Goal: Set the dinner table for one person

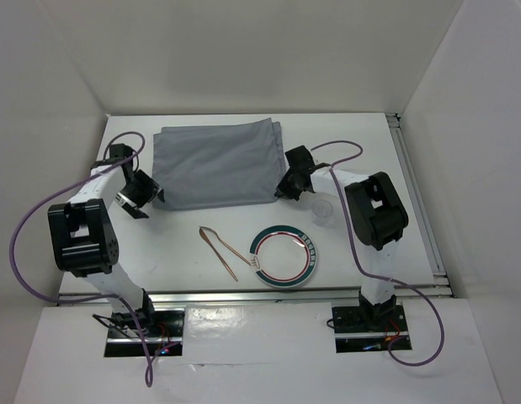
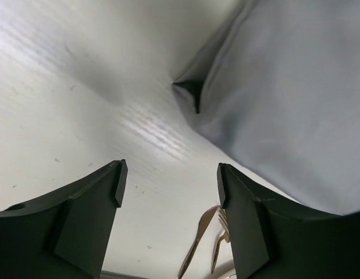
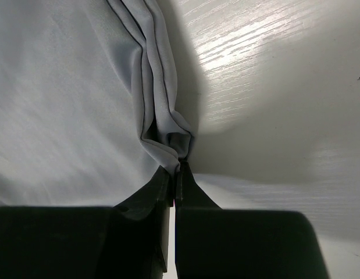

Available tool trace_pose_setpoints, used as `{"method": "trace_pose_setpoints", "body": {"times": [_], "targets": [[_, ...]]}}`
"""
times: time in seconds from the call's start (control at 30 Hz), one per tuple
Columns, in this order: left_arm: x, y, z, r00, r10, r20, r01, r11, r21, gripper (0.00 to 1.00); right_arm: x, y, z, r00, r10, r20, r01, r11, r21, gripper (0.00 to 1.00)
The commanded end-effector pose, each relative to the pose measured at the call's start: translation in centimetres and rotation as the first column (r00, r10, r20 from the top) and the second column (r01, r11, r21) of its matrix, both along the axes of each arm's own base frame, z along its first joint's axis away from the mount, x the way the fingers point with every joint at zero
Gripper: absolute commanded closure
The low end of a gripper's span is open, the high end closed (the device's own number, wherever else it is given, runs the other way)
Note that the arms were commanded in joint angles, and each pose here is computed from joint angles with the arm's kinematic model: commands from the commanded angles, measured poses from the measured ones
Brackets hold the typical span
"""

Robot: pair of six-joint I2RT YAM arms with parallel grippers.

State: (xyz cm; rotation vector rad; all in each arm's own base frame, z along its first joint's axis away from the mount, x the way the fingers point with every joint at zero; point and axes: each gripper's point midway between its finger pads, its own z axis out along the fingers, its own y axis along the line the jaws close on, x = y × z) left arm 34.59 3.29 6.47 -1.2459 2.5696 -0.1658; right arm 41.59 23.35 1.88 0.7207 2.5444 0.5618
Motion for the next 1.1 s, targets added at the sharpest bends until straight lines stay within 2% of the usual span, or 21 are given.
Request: {"method": "trace_pose_setpoints", "body": {"times": [0.0,0.1,0.23,0.33,0.5,0.87,0.9,0.97,1.0,1.07], "targets": [[-0.5,0.2,0.4,0.999,0.028,0.035,-0.027,0.999,-0.037,0.19,-0.6,-0.6,-0.8,1.0,-0.007,-0.009,0.007,0.998,-0.057,1.0],[-0.6,0.0,-0.3,0.999,0.036,0.013,-0.035,0.998,-0.053,0.22,-0.6,-0.6,-0.8,1.0,-0.007,-0.009,0.007,0.998,-0.057,1.0],[-0.2,0.4,-1.2,0.996,0.084,0.028,-0.081,0.994,-0.074,0.35,-0.7,-0.5,-0.8,1.0,0.006,-0.011,-0.007,0.999,-0.053,1.0],[1.1,0.3,-1.1,0.994,0.086,0.074,-0.079,0.992,-0.094,0.35,-0.7,-0.5,-0.8,1.0,0.006,-0.011,-0.007,0.999,-0.053,1.0],[1.2,0.3,-3.1,0.994,0.096,0.042,-0.092,0.991,-0.099,0.36,-0.8,-0.3,-0.8,1.0,0.011,-0.014,-0.012,0.999,-0.046,1.0],[0.9,1.3,-6.3,0.985,0.171,-0.029,-0.173,0.982,-0.075,0.5,-1.2,-0.5,-1.5,0.999,0.011,-0.031,-0.013,0.998,-0.054,1.0],[1.2,1.4,-6.0,0.985,0.171,-0.02,-0.172,0.982,-0.074,0.5,-1.2,-0.5,-1.5,0.999,0.011,-0.031,-0.013,0.998,-0.054,1.0],[1.2,1.4,-6.0,0.985,0.171,-0.02,-0.172,0.982,-0.074,0.41,-1.2,-0.5,-1.5,0.999,0.011,-0.031,-0.013,0.998,-0.054,0.95],[1.2,1.4,-6.0,0.985,0.171,-0.02,-0.172,0.982,-0.074,0.34,-1.2,-0.5,-1.5,0.999,0.011,-0.031,-0.013,0.998,-0.054,0.86],[1.0,2.1,-5.7,0.981,0.196,-0.011,-0.196,0.979,-0.051,0.32,-1.5,-0.7,-1.8,0.999,0.011,-0.039,-0.013,0.998,-0.058,0.8]]}}
